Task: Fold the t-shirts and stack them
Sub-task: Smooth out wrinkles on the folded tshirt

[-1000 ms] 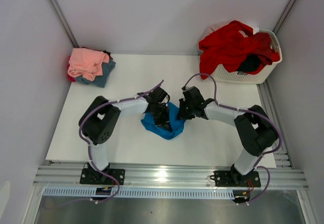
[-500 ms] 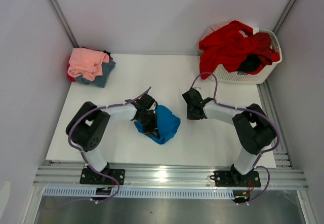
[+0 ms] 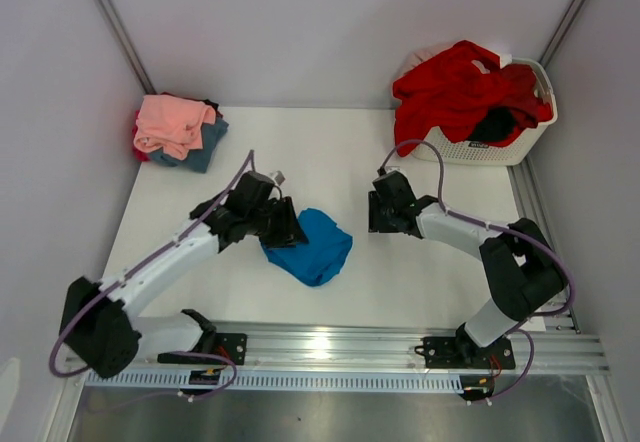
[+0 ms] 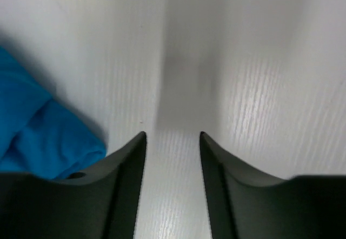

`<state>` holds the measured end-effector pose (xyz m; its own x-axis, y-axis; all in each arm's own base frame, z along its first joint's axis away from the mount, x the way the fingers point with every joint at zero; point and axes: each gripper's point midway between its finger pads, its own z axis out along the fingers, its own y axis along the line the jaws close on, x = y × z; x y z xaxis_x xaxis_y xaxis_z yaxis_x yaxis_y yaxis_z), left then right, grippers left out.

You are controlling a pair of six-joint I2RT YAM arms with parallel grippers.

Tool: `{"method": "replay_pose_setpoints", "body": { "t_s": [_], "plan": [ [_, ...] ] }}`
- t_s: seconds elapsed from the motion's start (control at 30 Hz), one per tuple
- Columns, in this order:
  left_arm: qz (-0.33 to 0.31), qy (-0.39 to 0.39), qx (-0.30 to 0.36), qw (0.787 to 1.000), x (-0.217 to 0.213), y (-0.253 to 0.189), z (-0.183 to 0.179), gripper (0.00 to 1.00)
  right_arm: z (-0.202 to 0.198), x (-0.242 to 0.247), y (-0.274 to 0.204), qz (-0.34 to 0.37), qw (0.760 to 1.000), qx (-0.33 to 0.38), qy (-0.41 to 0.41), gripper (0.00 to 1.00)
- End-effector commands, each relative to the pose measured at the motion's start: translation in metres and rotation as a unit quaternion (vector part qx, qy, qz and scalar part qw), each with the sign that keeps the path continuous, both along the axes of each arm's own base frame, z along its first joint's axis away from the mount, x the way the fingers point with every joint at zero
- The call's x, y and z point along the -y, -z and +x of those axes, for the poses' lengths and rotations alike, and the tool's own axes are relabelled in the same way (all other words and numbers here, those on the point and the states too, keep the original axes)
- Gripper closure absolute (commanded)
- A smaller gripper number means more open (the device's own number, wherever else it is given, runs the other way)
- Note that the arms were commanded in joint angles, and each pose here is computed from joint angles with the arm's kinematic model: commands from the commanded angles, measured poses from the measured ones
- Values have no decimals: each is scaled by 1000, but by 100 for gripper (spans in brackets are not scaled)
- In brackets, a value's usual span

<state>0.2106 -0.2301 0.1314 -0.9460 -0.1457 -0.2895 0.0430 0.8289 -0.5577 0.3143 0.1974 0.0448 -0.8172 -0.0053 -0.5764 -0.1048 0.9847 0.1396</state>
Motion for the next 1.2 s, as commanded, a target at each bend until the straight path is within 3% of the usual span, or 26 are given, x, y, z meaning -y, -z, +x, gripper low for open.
{"method": "replay_pose_setpoints", "body": {
  "t_s": [0.0,0.03,0.13,0.3,0.5,0.67,0.87,1.13,1.17],
  "plan": [
    [19,-86,28,996,-29,-10,-1,38,21,-23,-23,71,996,32,-36,49],
    [8,-107,18,994,-35,10,-11,8,22,-32,-24,100,993,29,-50,44],
    [-28,-121,-27,992,-31,36,-30,4,27,-48,-27,139,987,33,-76,37],
    [-28,-167,-102,980,-42,93,-61,11,40,-65,-20,166,981,20,-94,34],
    [-22,-212,-121,969,-52,116,-72,15,59,-79,-16,176,978,12,-108,32],
    [-2,-234,-100,967,-56,118,-57,16,61,-89,-11,191,975,-2,-113,32],
    [67,-253,-106,959,-61,129,-37,22,60,-88,-11,194,974,-2,-113,33],
    [169,-256,-126,943,-55,145,2,35,57,-85,-21,196,974,9,-112,32],
    [181,-252,-130,942,-49,145,12,42,56,-84,-23,194,975,11,-110,32]
  ]
}}
